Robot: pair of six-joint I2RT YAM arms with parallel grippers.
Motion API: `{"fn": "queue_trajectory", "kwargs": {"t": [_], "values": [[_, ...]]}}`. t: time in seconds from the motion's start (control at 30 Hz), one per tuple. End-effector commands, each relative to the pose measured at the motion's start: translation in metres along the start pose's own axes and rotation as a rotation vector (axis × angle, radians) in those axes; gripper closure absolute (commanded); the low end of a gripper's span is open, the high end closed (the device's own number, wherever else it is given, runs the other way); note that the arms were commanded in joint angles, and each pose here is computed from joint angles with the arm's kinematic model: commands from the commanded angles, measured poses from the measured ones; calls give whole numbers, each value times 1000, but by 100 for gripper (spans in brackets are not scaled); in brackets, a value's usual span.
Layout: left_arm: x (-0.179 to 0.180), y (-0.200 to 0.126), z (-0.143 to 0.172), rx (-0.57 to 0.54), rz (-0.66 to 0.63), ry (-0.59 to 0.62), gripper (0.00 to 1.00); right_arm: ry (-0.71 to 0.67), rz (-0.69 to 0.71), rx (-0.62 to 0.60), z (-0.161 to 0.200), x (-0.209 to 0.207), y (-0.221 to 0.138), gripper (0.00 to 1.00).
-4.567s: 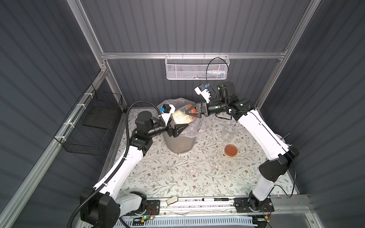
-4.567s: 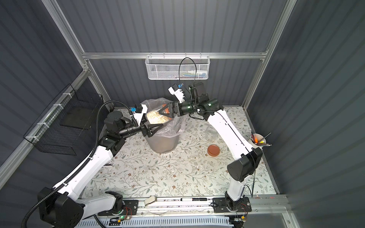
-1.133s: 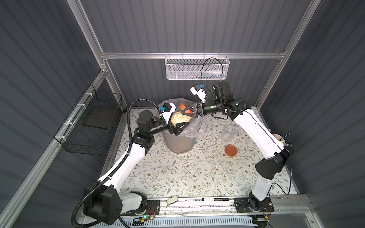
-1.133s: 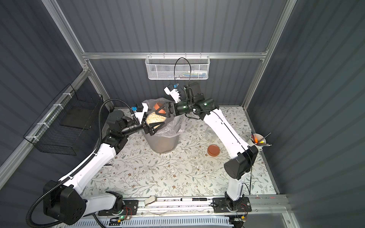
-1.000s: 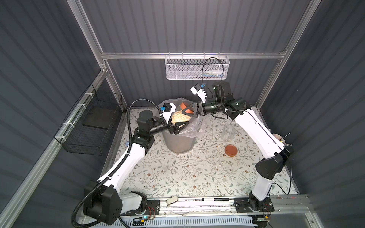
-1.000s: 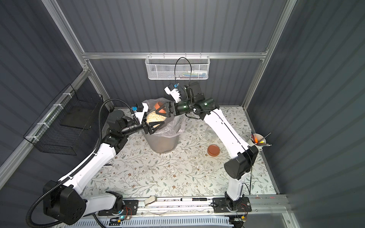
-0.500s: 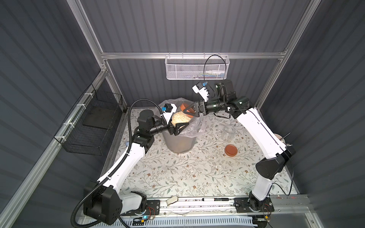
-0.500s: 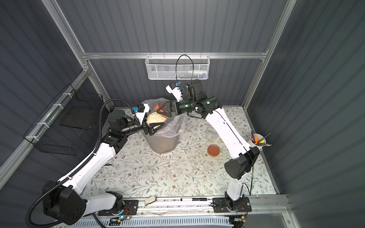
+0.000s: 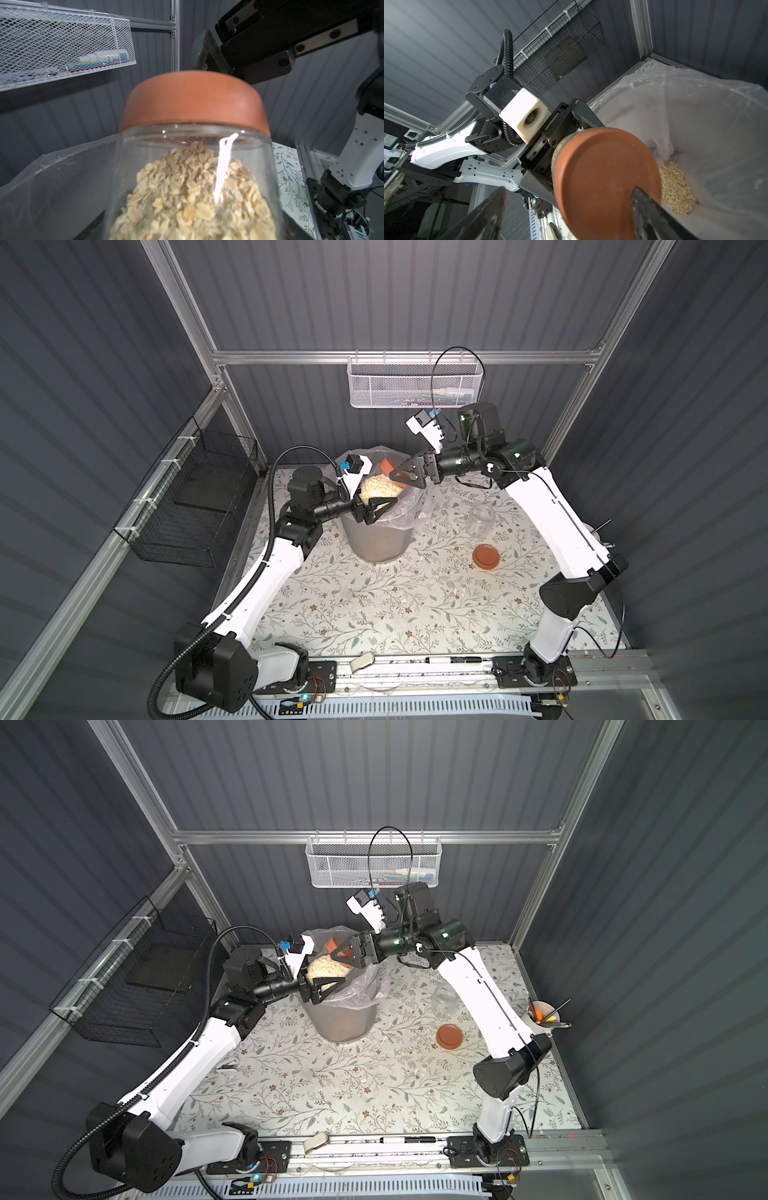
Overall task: Empty expired oatmeal from jars
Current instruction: Unscrew the lid from the jar.
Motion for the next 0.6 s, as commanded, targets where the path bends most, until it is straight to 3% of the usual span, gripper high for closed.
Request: {"fn": "queue_trajectory", "kwargs": {"t": [0.0,0.3,0.57], "values": [[-3,-7,-36,-107,28,97,100,-11,-7,22,2,-1,3,9],[-13,-14,-43,-118,89,108,100,9,-3,6,-5,-8,11,7],[-14,-16,-44,-120,80,115,100,23,-11,28,1,-10,13,13]]}}
Point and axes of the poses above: each gripper's point midway between its finger pads, its own y axis out along the fingers, its own x axis along the line the jaws close on, z = x × y, the point moved 10 cm from there along -y, back along the fingers, and after that the axes turned 7 degrees about y, right-handed, at the moved point
